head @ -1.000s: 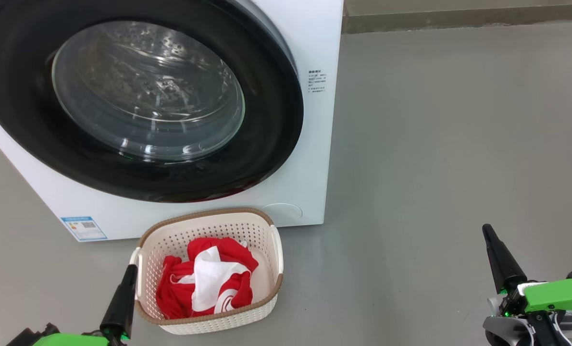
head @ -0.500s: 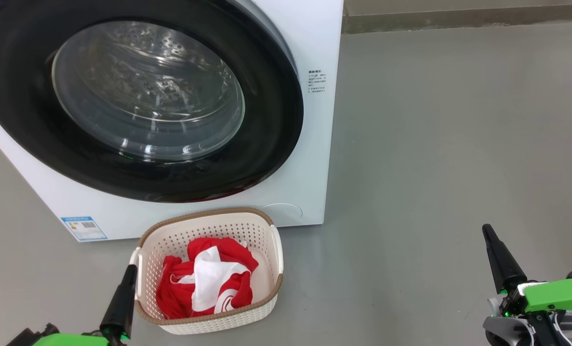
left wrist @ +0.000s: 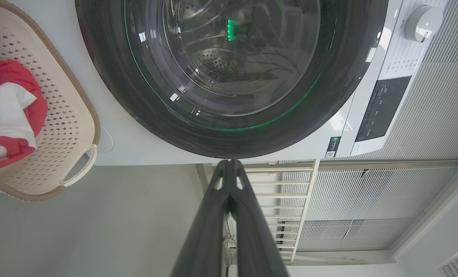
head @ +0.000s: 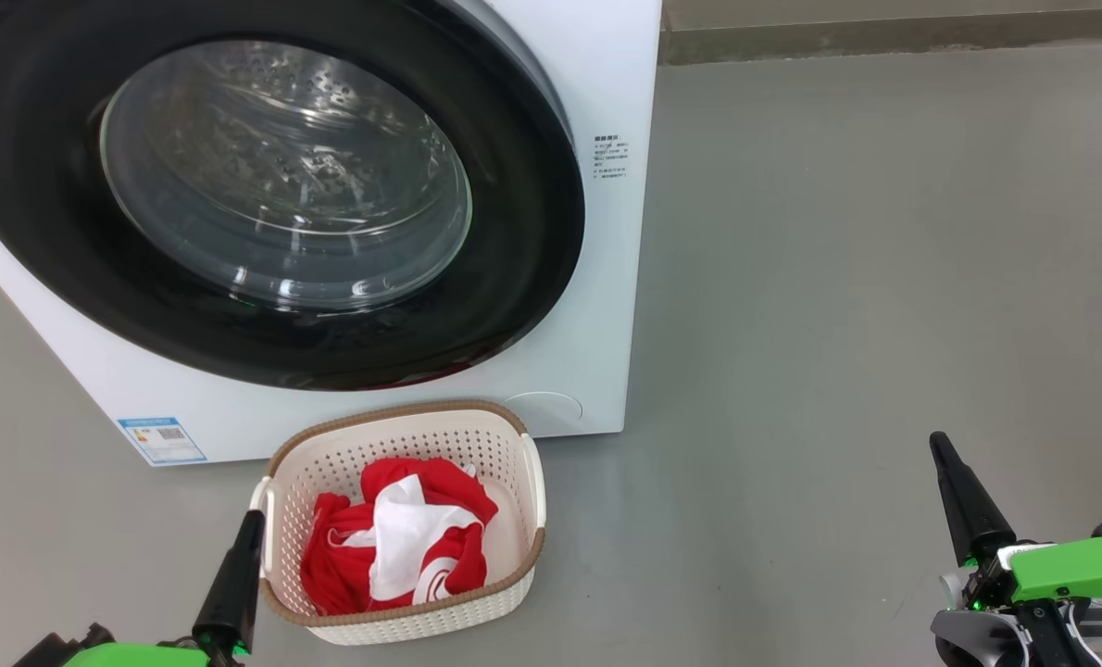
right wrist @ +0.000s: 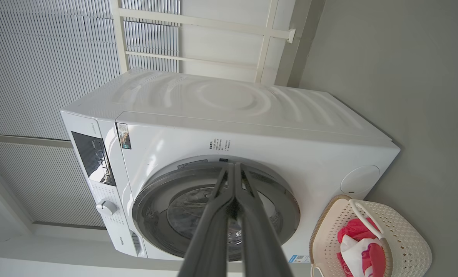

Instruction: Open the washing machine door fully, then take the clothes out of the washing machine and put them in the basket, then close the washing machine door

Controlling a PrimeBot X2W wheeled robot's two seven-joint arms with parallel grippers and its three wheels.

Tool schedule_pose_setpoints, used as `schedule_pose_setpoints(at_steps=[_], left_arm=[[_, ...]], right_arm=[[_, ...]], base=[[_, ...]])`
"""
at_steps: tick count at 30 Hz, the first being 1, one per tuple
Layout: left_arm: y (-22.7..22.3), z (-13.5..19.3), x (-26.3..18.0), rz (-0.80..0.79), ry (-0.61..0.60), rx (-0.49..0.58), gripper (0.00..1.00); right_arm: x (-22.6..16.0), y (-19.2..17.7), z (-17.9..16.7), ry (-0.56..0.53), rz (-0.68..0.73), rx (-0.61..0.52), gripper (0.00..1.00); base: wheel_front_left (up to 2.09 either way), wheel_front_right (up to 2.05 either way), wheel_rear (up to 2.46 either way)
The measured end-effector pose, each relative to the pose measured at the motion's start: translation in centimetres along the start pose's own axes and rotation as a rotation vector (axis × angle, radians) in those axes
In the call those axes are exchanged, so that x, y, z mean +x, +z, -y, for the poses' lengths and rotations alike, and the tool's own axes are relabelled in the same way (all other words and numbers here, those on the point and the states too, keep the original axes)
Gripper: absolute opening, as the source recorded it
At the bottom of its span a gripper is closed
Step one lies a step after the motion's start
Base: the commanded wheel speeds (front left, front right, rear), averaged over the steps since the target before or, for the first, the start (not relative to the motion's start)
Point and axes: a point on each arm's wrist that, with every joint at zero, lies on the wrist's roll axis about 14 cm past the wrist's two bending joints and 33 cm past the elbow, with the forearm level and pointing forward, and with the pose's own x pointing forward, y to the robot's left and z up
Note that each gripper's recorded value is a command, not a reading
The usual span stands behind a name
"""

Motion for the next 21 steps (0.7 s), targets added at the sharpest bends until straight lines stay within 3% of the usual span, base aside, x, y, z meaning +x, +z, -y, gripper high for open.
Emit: schedule_pose_setpoints(at_steps=[21], left_arm=[[-0.01, 0.00, 0.00, 0.001, 0.000, -0.001, 0.00]], right_arm=[[-0.01, 0.06, 0.00, 0.000, 0.002, 0.001, 0.00]], base=[[0.00, 0.00, 0.00]])
